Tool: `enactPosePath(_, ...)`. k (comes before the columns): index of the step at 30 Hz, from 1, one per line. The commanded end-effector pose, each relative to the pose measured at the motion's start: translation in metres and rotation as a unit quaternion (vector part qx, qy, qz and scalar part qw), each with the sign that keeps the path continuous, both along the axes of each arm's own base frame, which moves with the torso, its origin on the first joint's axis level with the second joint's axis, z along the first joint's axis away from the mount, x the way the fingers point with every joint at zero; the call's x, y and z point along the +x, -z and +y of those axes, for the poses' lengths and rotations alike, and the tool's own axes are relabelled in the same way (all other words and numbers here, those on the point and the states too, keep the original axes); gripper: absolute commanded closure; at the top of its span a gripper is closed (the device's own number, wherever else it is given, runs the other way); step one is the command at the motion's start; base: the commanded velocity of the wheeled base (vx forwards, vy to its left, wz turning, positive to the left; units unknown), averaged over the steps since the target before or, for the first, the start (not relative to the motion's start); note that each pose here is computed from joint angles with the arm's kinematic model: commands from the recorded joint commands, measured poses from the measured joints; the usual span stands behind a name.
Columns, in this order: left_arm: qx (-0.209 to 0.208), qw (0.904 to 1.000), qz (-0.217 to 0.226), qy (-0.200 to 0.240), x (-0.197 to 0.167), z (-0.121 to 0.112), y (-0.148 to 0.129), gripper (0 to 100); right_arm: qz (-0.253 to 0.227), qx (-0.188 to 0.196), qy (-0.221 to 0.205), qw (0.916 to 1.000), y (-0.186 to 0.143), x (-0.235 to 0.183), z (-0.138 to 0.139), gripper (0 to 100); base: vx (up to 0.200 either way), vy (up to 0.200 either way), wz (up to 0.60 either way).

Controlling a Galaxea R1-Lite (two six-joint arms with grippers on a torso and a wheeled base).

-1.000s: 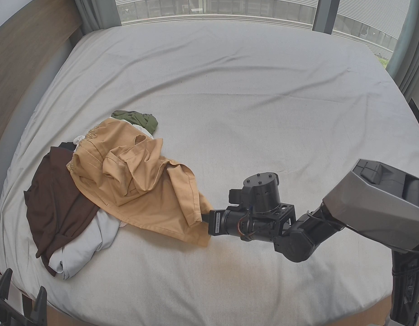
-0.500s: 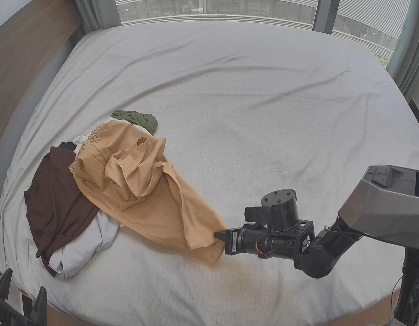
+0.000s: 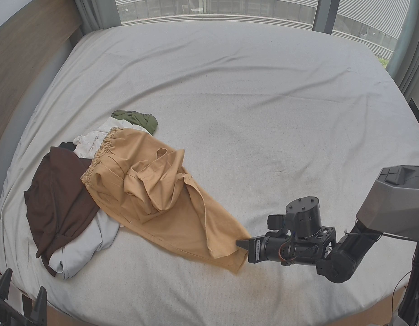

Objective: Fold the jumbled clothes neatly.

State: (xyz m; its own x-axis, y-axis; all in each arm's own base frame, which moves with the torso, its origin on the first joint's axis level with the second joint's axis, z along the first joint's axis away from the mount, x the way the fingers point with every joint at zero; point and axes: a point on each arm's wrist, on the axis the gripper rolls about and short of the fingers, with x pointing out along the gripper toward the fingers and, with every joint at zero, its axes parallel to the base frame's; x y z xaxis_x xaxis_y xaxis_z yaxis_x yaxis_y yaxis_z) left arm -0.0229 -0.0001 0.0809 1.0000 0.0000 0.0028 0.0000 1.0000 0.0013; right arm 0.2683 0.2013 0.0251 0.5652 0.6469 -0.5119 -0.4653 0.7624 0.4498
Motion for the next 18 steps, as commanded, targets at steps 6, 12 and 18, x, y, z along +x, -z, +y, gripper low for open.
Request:
enactPosePath(6,0.000,1.0000,0.001,0.000,0.000,0.000,0.005,0,0.003,-0.026,0.011,0.9996,-0.003,-0.013,-0.028,100,0.000,0.000,0.00)
enactPosePath(12,0.000,1.0000,0.001,0.000,0.000,0.000,0.005,0,-0.002,-0.030,0.030,0.9991,-0.002,-0.017,-0.046,100,0.000,0.000,0.00)
enactPosePath(18,0.000,1.0000,0.001,0.000,0.000,0.000,0.005,0,0.003,-0.042,0.045,0.9981,-0.001,-0.020,-0.062,100,0.000,0.000,0.00)
